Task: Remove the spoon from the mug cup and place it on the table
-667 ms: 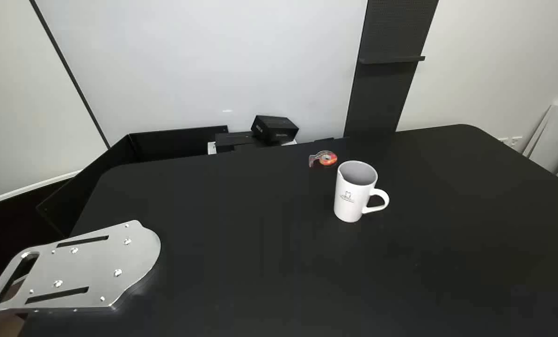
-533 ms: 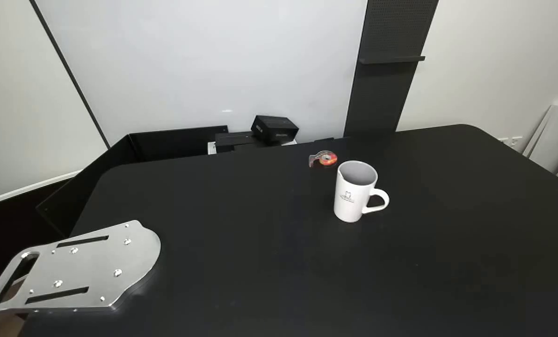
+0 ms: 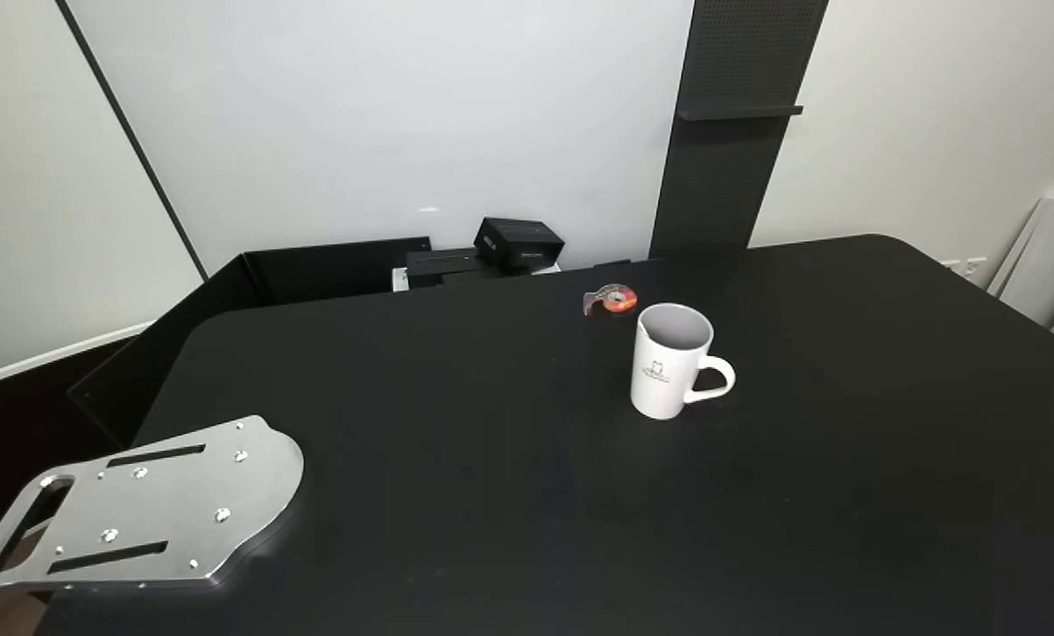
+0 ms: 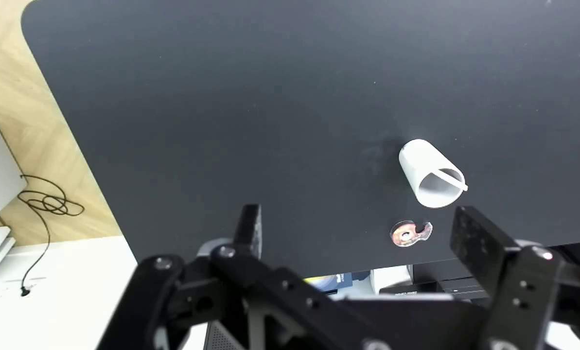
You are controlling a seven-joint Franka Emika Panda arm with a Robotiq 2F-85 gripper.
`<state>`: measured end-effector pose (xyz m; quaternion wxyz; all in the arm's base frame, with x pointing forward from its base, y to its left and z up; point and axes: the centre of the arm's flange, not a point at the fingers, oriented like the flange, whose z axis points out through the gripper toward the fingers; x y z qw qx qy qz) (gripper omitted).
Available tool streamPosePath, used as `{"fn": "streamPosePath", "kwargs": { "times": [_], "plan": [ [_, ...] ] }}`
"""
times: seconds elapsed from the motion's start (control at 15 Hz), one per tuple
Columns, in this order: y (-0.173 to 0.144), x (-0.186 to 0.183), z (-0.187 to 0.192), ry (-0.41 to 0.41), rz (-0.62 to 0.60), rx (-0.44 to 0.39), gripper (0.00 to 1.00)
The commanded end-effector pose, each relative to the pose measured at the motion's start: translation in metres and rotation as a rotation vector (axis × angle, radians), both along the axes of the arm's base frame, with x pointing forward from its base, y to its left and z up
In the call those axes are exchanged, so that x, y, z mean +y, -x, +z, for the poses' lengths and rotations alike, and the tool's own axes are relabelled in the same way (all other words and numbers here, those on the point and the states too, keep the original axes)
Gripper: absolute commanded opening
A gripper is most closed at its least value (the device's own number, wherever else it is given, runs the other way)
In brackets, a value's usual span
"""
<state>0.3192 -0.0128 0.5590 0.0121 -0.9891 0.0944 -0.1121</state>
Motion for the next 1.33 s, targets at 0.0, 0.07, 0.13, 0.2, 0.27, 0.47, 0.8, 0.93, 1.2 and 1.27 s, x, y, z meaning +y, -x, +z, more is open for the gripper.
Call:
{"fn": "streamPosePath", "kwargs": {
  "times": [0.0,0.07,0.13,0.2,0.27,0.47,0.8,0.93,1.2,1.27],
  "plan": [
    [0.0,0.0,0.0,0.0,0.0,0.0,1.0],
    [0.0,0.0,0.0,0.0,0.0,0.0,1.0],
    [-0.002,0.002,-0.004,0.018,-0.004,0.0,1.0],
    [-0.007,0.006,-0.01,0.043,-0.023,0.013,1.0],
    [-0.012,0.009,-0.016,0.076,-0.038,0.019,1.0],
    [-0.026,0.019,-0.034,0.168,-0.063,0.007,1.0],
    [-0.058,0.04,-0.076,0.204,-0.138,0.013,1.0],
    [-0.076,0.052,-0.097,0.202,-0.198,0.003,1.0],
    [-0.107,0.077,-0.136,0.188,-0.345,-0.048,1.0],
    [-0.113,0.083,-0.144,0.169,-0.377,-0.065,1.0]
  ]
}}
